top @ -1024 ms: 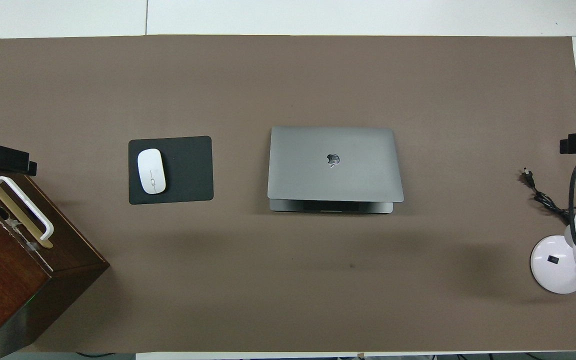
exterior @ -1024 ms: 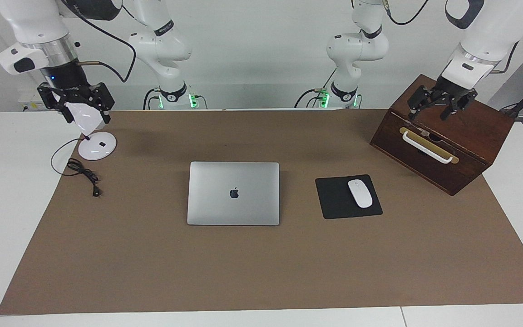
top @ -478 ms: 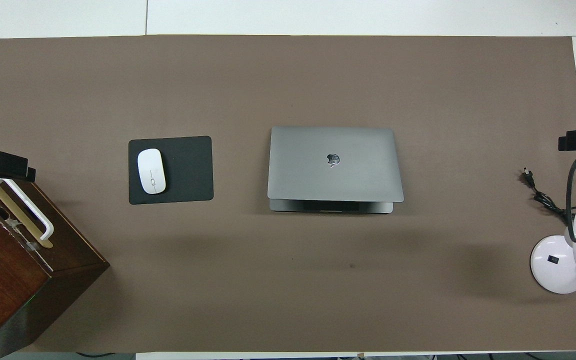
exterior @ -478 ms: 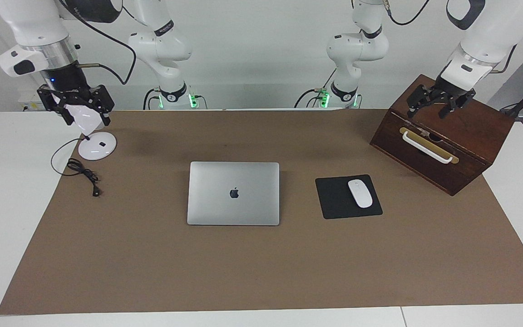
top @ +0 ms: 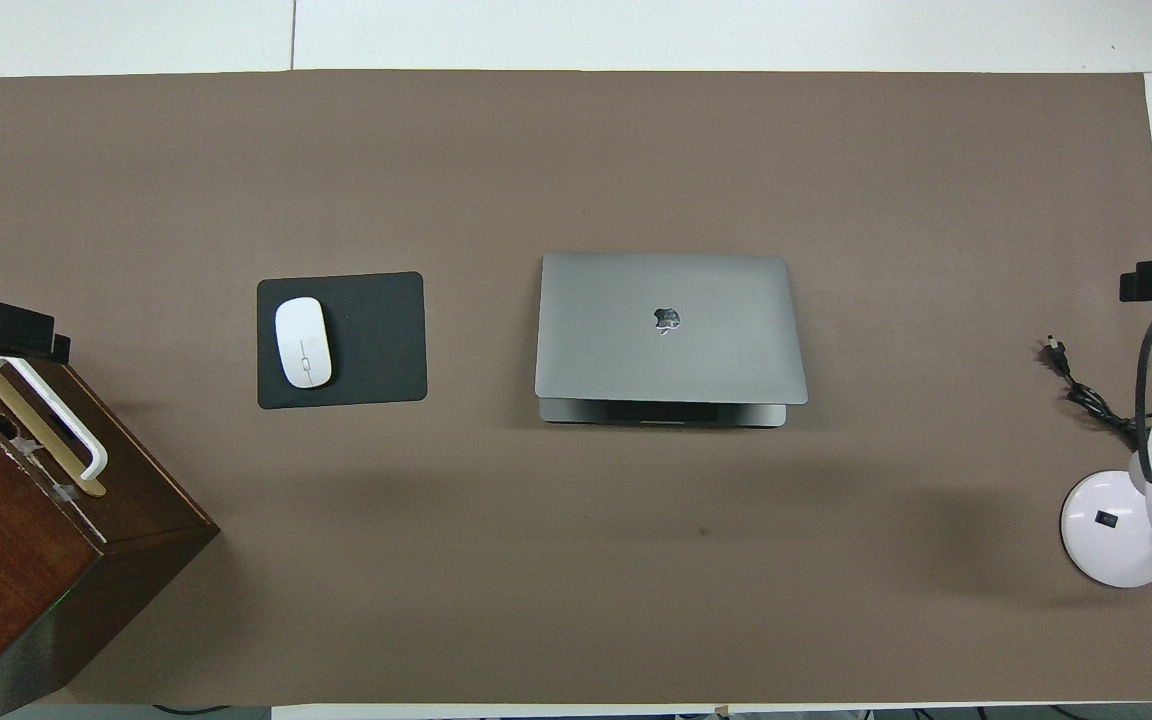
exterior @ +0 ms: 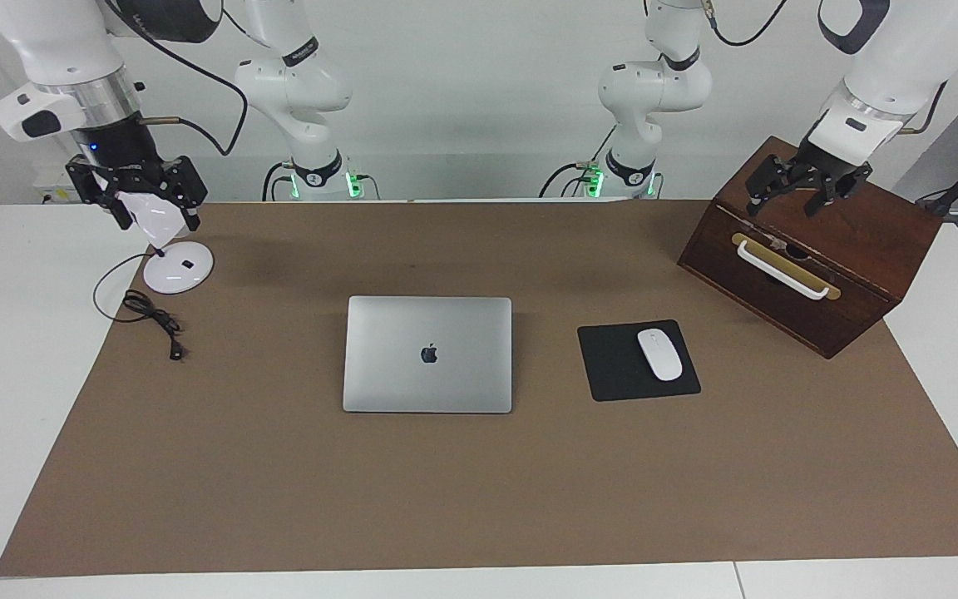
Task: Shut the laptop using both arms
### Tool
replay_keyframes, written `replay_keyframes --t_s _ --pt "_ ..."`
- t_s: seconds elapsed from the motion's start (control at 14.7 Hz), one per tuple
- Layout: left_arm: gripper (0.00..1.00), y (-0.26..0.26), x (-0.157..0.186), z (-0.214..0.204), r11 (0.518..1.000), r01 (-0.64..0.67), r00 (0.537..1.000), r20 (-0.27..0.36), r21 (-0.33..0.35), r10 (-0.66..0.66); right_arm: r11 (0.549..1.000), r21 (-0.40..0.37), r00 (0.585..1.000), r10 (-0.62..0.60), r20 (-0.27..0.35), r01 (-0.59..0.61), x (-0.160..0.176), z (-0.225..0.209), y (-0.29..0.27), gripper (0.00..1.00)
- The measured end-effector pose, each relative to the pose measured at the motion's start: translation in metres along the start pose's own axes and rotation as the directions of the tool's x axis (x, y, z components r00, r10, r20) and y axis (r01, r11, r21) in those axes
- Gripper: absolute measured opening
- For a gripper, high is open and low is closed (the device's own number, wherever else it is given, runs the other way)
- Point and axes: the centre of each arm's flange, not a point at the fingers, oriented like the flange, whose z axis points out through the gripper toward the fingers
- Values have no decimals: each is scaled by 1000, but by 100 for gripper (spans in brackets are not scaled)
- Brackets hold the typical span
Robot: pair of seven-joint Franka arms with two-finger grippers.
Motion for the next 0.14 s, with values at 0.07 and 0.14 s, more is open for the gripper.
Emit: replay_keyframes --t_s 0.07,0.14 --pt "100 0 0 0 1000 0 1000 0 0 0 1000 0 1000 0 0 0 0 0 0 100" --pt "100 0 0 0 1000 0 1000 0 0 0 1000 0 1000 0 0 0 0 0 0 100"
